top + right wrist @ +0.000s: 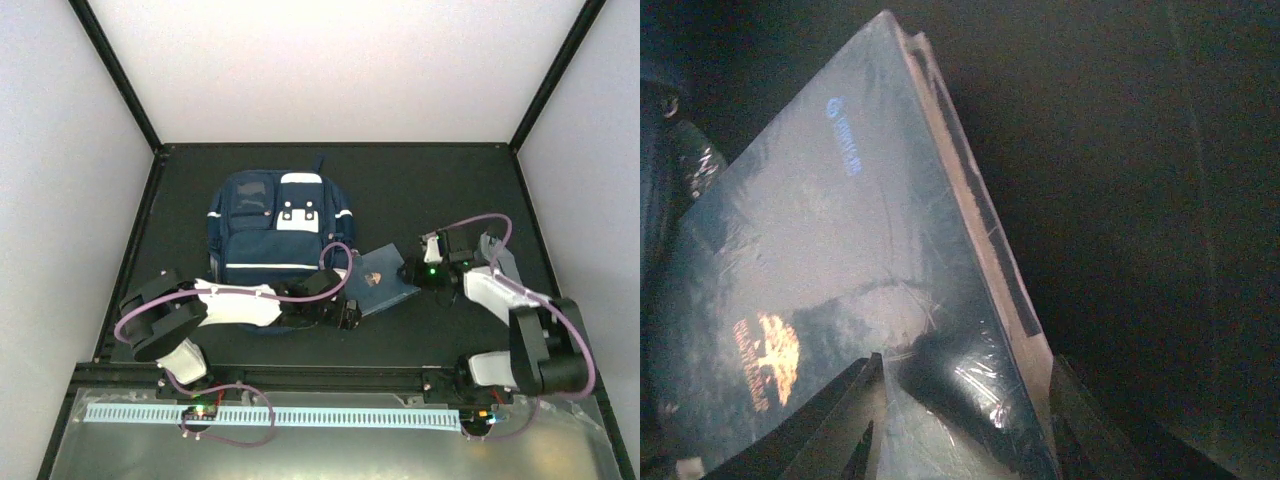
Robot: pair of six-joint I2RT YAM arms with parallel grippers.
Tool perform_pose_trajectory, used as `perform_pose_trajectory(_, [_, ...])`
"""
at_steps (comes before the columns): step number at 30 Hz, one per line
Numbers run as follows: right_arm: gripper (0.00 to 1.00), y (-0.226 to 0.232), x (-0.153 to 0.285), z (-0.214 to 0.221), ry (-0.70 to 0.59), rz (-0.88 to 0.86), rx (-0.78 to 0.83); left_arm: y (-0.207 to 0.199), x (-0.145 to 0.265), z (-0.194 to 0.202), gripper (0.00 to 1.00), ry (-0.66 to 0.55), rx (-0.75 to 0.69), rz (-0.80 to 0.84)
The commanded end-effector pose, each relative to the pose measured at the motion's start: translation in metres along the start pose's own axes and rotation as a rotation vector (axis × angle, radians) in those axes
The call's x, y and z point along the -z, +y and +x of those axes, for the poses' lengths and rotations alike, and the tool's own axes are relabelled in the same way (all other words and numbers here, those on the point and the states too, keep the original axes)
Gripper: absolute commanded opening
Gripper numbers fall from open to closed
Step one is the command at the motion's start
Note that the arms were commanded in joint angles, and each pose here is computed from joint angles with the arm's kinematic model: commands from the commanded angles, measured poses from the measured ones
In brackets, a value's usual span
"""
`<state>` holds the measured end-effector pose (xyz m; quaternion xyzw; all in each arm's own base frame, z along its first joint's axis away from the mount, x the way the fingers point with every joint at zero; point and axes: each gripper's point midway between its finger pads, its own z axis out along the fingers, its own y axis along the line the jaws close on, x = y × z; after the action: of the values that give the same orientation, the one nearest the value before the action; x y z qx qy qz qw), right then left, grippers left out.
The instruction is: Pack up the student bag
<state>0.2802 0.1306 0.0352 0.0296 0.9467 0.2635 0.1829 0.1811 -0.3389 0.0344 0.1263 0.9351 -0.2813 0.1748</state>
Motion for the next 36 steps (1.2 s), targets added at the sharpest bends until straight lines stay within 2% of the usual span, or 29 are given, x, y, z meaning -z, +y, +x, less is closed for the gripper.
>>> perform_pose_trajectory(1, [0.45,0.056,0.029,0.053,0.159,-0.258,-0.067,-0.047,0.007,-0.044,0.84,-0.133,-0.087,0.166])
perform_pose_trajectory(7, [0.41,0.074,0.069,0.057,0.086,-0.31,-0.056,-0.085,0.03,-0.077,0.79,-0.185,-0.148,0.272])
perform_pose_trajectory(17, [0.41,0.113,0.13,0.05,0.014,-0.396,-0.003,-0.16,0.128,-0.127,0.78,-0.338,-0.258,0.463])
perform_pose_trajectory(22, [0.42,0.136,0.166,0.04,-0.048,-0.438,0.043,-0.177,0.176,-0.139,0.78,-0.424,-0.296,0.516])
perform_pose_trajectory(25, [0.42,0.134,0.167,0.035,-0.061,-0.412,0.044,-0.17,0.197,-0.148,0.8,-0.495,-0.296,0.474])
perform_pose_trajectory(29, [0.44,0.121,0.155,0.035,-0.049,-0.352,0.025,-0.151,0.18,-0.133,0.82,-0.41,-0.317,0.389])
perform_pose_trajectory(33, [0.57,0.093,0.14,0.038,-0.059,-0.224,-0.006,-0.117,0.153,-0.099,0.82,-0.241,-0.308,0.272])
perform_pose_trajectory(36, [0.63,0.073,0.126,0.049,-0.031,-0.153,-0.022,-0.086,0.128,-0.071,0.81,-0.145,-0.289,0.2])
